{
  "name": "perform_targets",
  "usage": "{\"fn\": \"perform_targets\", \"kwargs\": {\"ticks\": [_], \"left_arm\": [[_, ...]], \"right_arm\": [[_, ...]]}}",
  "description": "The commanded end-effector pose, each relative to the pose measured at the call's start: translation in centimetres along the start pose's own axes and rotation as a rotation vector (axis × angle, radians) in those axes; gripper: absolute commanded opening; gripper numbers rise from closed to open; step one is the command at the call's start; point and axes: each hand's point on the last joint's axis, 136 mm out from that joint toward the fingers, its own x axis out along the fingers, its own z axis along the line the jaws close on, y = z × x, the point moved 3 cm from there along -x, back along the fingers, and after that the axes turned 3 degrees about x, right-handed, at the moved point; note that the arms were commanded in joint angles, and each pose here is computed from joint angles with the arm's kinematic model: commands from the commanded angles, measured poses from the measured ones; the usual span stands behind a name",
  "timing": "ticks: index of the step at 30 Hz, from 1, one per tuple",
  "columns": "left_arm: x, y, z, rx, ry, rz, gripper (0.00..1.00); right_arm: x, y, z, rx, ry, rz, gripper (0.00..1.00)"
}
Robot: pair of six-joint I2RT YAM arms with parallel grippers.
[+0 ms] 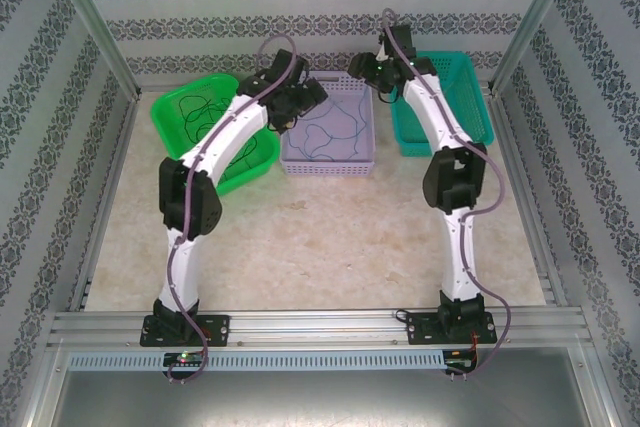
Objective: Untangle the cables
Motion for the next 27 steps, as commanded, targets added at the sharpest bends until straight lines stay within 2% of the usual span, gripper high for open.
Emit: {"fn": "perform_targets", "kwargs": {"ticks": [1,2,3,5,8,10,12,13,15,16,17,19,22,25,27], "left_arm": [[-7.7,-1.6,-0.1,0.076,0.014,-0.114,1.0],[-9.1,-1.8,0.4,0.085,0.03,-0.14,1.0],[-10.4,-2.0,1.2,0.09,0.047,-0.164,1.0],[-13.0,-2.2,3.2,0.079,0.073,-0.213,1.0],[-17.0,-1.9,8.2,0.098,-0.027,-0.326,1.0],[-20.3,-1.6,12.2,0.113,-0.189,-0.426,1.0],[-23.7,-1.0,17.8,0.079,-0.448,-0.56,1.0],[-24.7,-0.7,20.0,0.083,-0.549,-0.615,1.0],[-26.7,0.1,23.3,0.155,-0.702,-0.713,1.0],[-26.0,0.4,24.2,0.257,-0.737,-0.723,1.0],[-24.8,0.8,24.5,0.418,-0.734,-0.709,1.0],[-22.7,2.0,25.5,0.587,-0.7,-0.716,1.0],[-19.7,4.0,28.5,0.612,-0.645,-0.671,1.0],[-16.3,5.2,30.7,0.602,-0.592,-0.59,1.0],[-14.2,5.3,31.8,0.569,-0.556,-0.58,1.0]], "right_arm": [[-10.1,-4.1,3.0,-0.084,0.003,-0.232,0.66],[-11.9,-4.3,2.4,-0.088,0.03,-0.271,0.91],[-13.8,-4.4,1.6,-0.089,0.056,-0.314,0.98],[-17.4,-4.2,-0.3,-0.069,0.1,-0.417,0.98],[-22.8,-2.2,-3.4,-0.085,0.209,-0.601,0.98],[-25.1,-0.2,-5.6,-0.119,0.364,-0.68,0.98],[-26.2,1.9,-8.9,-0.126,0.545,-0.738,0.98],[-26.0,2.9,-10.1,-0.144,0.577,-0.721,0.98],[-25.1,5.6,-13.1,-0.119,0.582,-0.613,0.98],[-24.3,6.7,-14.0,-0.136,0.551,-0.575,0.98],[-23.4,8.0,-15.0,-0.157,0.549,-0.563,0.98],[-21.4,10.6,-17.1,-0.283,0.601,-0.526,0.98],[-18.4,13.4,-18.8,-0.415,0.572,-0.461,0.98],[-15.9,14.8,-18.6,-0.474,0.433,-0.479,0.98],[-14.2,15.7,-18.2,-0.536,0.371,-0.458,0.98]]}}
